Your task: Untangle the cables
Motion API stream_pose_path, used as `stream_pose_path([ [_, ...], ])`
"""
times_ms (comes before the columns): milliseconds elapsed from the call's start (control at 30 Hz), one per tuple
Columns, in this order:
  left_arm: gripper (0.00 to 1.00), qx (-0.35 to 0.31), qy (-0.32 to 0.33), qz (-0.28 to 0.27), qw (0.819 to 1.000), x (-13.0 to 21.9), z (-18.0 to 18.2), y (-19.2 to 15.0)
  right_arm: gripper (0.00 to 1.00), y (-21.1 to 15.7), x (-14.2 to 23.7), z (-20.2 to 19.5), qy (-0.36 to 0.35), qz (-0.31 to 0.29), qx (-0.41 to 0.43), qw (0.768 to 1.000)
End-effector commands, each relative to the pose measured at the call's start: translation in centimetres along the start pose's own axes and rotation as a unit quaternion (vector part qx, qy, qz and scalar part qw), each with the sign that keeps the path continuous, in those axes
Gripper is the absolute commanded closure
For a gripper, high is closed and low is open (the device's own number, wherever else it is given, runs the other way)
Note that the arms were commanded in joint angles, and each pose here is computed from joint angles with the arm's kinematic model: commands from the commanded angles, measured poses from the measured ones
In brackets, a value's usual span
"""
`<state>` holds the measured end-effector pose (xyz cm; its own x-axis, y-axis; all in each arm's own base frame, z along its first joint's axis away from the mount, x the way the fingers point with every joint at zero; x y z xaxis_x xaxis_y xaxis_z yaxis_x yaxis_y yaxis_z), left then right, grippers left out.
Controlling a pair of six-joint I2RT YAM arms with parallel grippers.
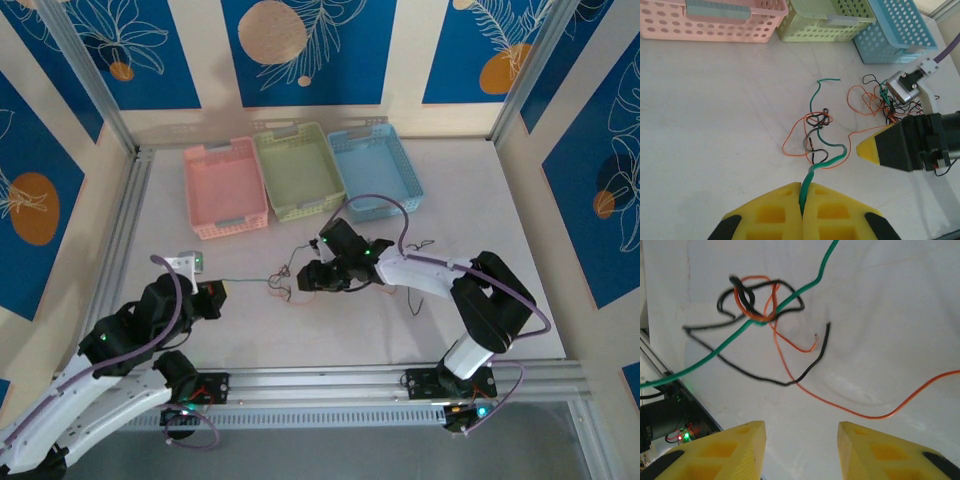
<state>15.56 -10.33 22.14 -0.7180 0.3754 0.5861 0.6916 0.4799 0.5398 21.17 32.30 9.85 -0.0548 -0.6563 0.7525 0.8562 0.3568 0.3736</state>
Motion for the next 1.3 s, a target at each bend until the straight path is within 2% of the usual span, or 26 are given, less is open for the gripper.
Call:
stream_pose_path([
  [0, 1.0, -0.009, 0.011, -0.011, 1.0, -0.7, -0.2, 0.5, 0.57, -0.6, -0.9, 1.4, 0.013, -0.009, 0.017, 1.0],
  [167, 1.0, -0.026, 0.039, -0.025, 0.999, -1.3, 0.1, 1.2, 0.57, -0.8, -2.6, 1.6, -0.002, 0.016, 0.03, 0.999],
  [500, 1.0, -0.046, 0.06, -0.034, 0.997, -1.6, -0.1, 2.1, 0.55, 1.5, -3.0, 0.3, -0.012, 0.002, 0.028, 1.0],
  [767, 1.0, -0.05, 0.058, -0.041, 0.996, -1.5, -0.3, 2.5, 0.56, 2.7, -3.3, -0.4, 0.007, -0.009, 0.008, 1.0],
  [1067, 1.0, -0.054, 0.044, -0.035, 0.997, -1.7, -0.7, 2.3, 0.58, 1.7, 0.4, -2.0, -0.06, -0.027, -0.08, 0.995],
  [1267, 1.0, -0.055, 0.043, -0.034, 0.997, -1.9, -0.6, 2.2, 0.57, -0.3, -0.5, -3.5, -0.079, -0.024, -0.167, 0.983],
])
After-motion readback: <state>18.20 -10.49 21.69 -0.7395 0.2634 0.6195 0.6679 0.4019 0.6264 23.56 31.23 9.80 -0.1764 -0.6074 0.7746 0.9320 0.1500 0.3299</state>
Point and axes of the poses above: each hand's point on the last joint's axis, 136 mm out from that joint toward the fingers, its own x axis back along the fingers, its own z axis along the line the jaws close on, y = z × x, the point moved 2 cm from there along x, back along the fingers, and after that the axes turned 15 degrees about x, right-handed, at the moved point
